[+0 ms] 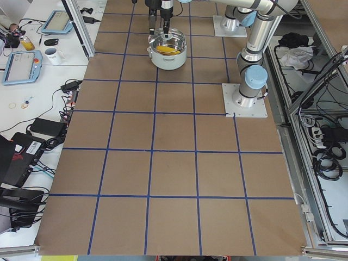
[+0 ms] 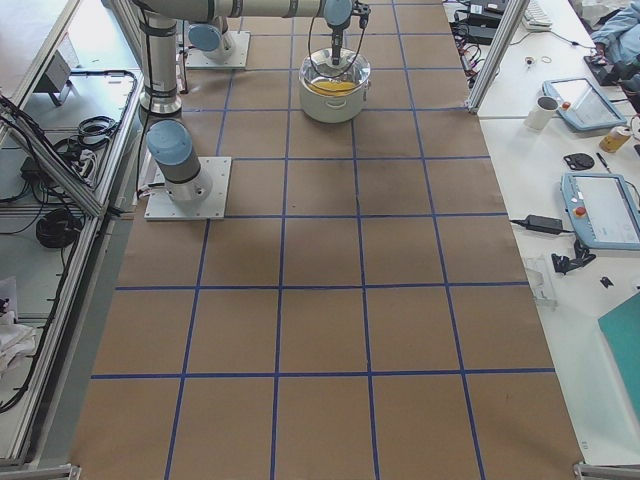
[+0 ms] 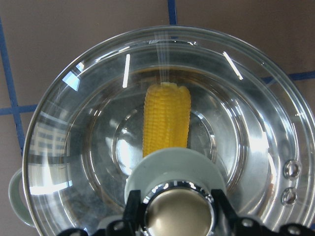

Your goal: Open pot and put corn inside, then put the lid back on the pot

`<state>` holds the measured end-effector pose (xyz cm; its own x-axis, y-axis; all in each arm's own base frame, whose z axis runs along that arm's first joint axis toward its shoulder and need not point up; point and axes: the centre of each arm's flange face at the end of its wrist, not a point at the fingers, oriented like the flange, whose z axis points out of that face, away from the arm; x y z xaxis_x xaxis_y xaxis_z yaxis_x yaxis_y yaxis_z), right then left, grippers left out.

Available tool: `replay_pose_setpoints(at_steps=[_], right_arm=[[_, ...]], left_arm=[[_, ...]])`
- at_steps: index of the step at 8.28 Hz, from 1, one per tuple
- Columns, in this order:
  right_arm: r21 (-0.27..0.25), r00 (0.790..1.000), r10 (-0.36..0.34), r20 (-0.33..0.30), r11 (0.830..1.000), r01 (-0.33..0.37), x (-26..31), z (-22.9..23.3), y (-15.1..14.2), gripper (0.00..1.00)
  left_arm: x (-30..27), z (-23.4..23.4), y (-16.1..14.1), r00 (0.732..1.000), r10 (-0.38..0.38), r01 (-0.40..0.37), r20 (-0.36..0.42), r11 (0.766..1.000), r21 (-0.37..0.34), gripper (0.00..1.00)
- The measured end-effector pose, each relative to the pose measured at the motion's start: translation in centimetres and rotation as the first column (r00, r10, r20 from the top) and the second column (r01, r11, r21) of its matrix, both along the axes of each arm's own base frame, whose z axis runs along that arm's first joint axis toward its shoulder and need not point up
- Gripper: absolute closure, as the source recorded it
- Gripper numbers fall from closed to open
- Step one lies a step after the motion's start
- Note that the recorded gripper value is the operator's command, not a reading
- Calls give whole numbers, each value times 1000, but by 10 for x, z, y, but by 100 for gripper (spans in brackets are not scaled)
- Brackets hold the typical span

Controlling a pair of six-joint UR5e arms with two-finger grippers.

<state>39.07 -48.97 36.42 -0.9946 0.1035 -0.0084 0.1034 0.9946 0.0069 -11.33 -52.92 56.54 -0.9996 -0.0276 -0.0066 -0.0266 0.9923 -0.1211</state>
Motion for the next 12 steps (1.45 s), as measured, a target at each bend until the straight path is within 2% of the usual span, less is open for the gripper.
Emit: replay_pose_setpoints(at_steps=[12], right_arm=[[-9, 1000, 6, 11, 1000, -6, 7, -12, 3, 67]], left_arm=[[0, 0, 2, 1000, -2, 2, 2, 1000, 3, 0]])
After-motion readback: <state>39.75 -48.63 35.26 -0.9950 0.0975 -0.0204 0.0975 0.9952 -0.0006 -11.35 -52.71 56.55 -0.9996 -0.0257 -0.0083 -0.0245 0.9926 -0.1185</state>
